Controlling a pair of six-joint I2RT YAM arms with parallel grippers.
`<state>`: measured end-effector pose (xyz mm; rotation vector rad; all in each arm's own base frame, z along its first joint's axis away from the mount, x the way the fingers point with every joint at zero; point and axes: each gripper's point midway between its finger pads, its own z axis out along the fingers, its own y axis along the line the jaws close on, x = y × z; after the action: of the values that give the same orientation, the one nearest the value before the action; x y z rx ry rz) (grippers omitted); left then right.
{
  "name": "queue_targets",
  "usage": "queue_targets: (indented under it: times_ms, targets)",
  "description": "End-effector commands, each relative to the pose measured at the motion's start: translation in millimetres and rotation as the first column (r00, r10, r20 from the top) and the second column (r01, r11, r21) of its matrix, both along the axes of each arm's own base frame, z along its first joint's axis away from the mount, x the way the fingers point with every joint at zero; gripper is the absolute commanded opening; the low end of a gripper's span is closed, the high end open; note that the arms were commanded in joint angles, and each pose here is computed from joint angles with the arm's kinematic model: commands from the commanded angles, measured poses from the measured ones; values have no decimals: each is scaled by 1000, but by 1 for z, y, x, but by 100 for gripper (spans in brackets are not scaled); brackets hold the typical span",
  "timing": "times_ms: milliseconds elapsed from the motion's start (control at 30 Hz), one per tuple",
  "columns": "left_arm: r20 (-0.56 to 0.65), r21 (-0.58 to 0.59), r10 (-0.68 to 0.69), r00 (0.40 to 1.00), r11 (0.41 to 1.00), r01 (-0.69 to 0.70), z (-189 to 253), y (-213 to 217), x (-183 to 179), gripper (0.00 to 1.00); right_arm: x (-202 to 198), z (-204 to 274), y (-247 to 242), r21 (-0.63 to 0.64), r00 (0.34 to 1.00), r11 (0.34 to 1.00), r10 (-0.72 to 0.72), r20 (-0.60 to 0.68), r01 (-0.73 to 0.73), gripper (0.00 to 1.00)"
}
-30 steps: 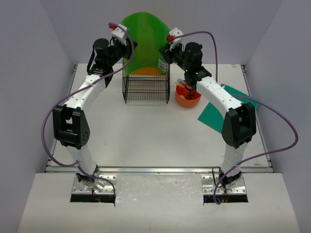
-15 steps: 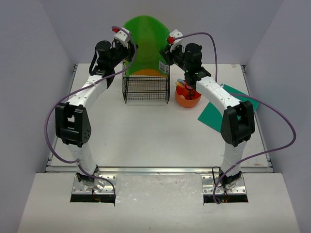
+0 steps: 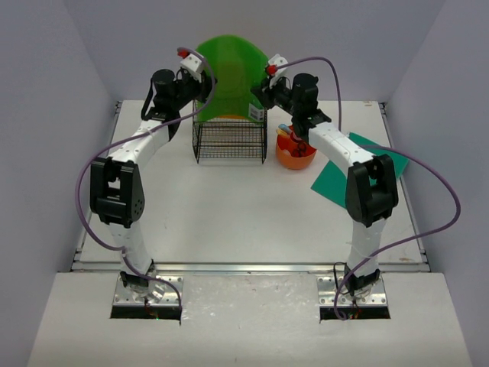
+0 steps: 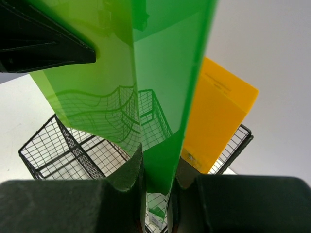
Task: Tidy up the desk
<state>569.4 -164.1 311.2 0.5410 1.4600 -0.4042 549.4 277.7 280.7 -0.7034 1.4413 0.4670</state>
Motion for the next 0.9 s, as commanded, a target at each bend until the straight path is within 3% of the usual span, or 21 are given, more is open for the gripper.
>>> queue_targets:
  times_ms: [0, 867]
  targets:
    - [86, 25, 12, 996, 1000, -14, 11, 2, 6, 0, -19, -21, 33, -25, 989, 988, 150, -12, -151, 0]
    - [-77, 41, 57, 995, 998, -54, -79, 11, 22, 0, -4, -87, 30, -66, 985, 988, 135, -106, -142, 1]
